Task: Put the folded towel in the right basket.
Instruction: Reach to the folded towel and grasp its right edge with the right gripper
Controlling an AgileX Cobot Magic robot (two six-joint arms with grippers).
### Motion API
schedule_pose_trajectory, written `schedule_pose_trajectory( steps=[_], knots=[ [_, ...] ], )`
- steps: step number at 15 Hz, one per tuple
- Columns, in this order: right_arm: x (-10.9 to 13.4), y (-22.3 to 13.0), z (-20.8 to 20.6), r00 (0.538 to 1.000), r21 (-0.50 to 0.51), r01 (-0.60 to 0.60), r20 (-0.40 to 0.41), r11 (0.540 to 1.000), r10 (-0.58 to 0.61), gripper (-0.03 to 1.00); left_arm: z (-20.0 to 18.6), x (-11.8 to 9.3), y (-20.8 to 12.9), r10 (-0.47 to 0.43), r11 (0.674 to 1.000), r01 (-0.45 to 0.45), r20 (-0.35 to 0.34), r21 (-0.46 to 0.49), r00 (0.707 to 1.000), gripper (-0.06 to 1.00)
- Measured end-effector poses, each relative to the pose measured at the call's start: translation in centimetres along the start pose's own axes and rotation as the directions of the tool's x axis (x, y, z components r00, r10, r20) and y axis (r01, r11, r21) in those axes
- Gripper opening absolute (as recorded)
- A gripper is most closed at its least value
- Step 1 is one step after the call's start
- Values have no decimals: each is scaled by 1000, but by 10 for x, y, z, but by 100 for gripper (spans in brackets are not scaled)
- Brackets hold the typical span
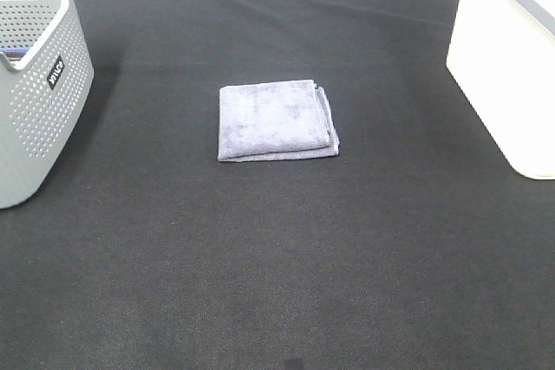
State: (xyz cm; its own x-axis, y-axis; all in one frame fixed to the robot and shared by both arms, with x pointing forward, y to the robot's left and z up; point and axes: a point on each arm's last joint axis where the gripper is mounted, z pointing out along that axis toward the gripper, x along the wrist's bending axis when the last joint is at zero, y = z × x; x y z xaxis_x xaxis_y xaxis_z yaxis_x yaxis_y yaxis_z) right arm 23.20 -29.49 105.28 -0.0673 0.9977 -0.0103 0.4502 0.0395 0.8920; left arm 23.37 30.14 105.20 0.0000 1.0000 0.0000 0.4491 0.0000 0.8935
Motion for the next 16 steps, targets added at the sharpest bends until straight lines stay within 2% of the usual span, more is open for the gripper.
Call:
schedule_pose_trajectory(
  steps=[16],
  knots=[
    [0,0,0,1000,0,0,0,1000,0,63,0,0,0,0,1000,0,0,0,1000,97]
  ],
)
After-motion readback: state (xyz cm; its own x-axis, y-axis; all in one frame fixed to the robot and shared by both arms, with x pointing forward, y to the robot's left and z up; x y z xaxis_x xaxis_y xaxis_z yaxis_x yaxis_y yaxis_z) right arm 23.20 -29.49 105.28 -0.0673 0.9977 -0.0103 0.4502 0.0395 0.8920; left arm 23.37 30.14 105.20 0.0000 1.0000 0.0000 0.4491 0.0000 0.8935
